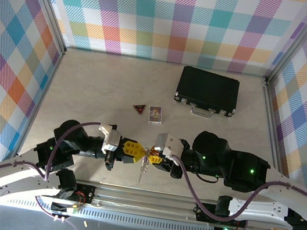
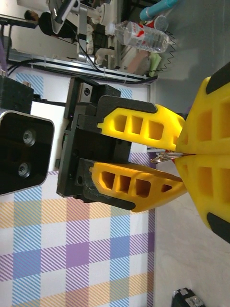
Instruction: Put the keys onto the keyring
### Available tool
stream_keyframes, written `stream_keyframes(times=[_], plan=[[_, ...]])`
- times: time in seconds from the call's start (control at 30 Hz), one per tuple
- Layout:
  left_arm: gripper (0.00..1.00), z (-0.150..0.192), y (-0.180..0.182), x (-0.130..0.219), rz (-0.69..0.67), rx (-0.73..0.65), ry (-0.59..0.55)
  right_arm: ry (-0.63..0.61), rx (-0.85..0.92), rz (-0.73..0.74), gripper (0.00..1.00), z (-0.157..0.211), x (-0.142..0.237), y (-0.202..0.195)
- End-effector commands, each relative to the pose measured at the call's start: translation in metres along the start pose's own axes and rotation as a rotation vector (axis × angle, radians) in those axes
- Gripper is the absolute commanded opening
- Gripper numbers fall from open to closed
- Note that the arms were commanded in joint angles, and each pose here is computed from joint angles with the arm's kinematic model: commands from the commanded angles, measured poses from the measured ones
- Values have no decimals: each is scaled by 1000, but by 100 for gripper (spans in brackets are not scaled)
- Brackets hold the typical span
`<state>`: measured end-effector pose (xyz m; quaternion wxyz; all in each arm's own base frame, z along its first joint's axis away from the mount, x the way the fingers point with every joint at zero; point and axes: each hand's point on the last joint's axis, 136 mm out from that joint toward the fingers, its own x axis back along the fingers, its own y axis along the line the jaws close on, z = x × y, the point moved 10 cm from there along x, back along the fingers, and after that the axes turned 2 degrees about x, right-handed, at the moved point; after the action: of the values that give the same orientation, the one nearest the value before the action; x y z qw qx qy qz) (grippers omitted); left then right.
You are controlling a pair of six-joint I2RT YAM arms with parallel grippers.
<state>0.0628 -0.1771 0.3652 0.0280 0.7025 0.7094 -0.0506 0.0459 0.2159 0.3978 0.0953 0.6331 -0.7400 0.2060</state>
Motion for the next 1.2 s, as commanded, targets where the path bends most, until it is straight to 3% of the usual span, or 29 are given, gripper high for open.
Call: stream_keyframes(times=[0.0, 0.1, 0.4, 0.67, 0.77, 0.97, 1.17], plan=[[0, -11, -5, 0, 52, -16, -84, -83, -17, -37, 26, -8, 6, 3], [0, -10, -5, -1, 53, -9, -90, -107, -18, -52, 28, -10, 9, 5], [0, -16, -8, 4, 70, -12, -143, -96, -26, -46, 10, -6, 8, 5], [0, -18, -8, 5, 69, -3, -203, -36, -21, -52, 6, -7, -4, 4], [0, -17, -7, 3, 71, 2, -216, -26, -25, -51, 8, -7, -6, 4], [0, -13, -5, 1, 63, 8, -205, -72, -27, -55, 21, -11, 6, 4], [0, -12, -5, 1, 65, 9, -200, -104, -31, -52, 25, -11, 13, 4]])
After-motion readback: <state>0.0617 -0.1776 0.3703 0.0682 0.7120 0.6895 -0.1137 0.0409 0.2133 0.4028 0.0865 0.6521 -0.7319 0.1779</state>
